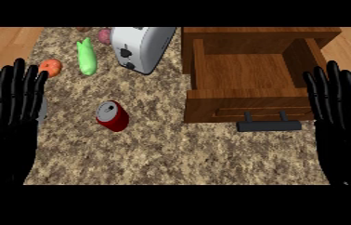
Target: Pick up the can, place it into the drawer and close the drawer
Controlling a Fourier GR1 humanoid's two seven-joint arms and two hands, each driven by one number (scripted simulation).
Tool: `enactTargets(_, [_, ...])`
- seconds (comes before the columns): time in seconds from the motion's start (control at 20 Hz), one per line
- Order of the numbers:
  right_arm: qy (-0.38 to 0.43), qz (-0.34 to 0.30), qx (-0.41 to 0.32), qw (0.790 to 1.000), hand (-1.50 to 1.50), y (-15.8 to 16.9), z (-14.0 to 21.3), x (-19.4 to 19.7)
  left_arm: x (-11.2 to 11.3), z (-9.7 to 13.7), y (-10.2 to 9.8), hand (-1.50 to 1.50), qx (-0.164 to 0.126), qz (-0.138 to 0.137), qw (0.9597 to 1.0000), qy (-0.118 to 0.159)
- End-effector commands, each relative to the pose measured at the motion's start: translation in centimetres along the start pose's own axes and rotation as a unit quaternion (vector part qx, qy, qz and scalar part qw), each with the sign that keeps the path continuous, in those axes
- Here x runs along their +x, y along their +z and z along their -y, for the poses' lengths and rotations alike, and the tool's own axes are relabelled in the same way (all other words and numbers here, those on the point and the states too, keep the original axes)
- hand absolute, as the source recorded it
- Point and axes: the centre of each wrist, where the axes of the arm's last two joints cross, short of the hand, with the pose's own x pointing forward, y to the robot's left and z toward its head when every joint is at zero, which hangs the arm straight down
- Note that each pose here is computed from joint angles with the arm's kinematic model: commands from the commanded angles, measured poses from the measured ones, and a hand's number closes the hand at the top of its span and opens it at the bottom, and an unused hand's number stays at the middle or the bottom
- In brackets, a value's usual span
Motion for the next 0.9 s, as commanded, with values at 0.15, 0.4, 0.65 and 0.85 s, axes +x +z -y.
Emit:
enactTargets(0.15, [0.022,-0.004,-0.016,1.0,-1.5,-1.4,0.3,-0.7,-1.5,4.8,-1.8,-1.5,-0.046,0.021,0.9978,0.043])
enactTargets(0.4, [0.021,-0.171,-0.067,0.983,-1.5,1.2,1.3,-1.8,-3.2,6.2,-0.5,-1.5,-0.016,-0.168,0.9857,0.007])
enactTargets(0.65, [0.031,-0.194,-0.062,0.979,-1.5,3.5,1.4,-1.9,-1.0,6.5,-2.2,-1.5,-0.013,-0.19,0.9816,0.004])
enactTargets(0.85, [0.021,-0.192,-0.076,0.978,-1.5,3.5,1.7,-1.2,-0.2,8.5,-0.5,-1.5,-0.018,-0.185,0.9826,0.005])
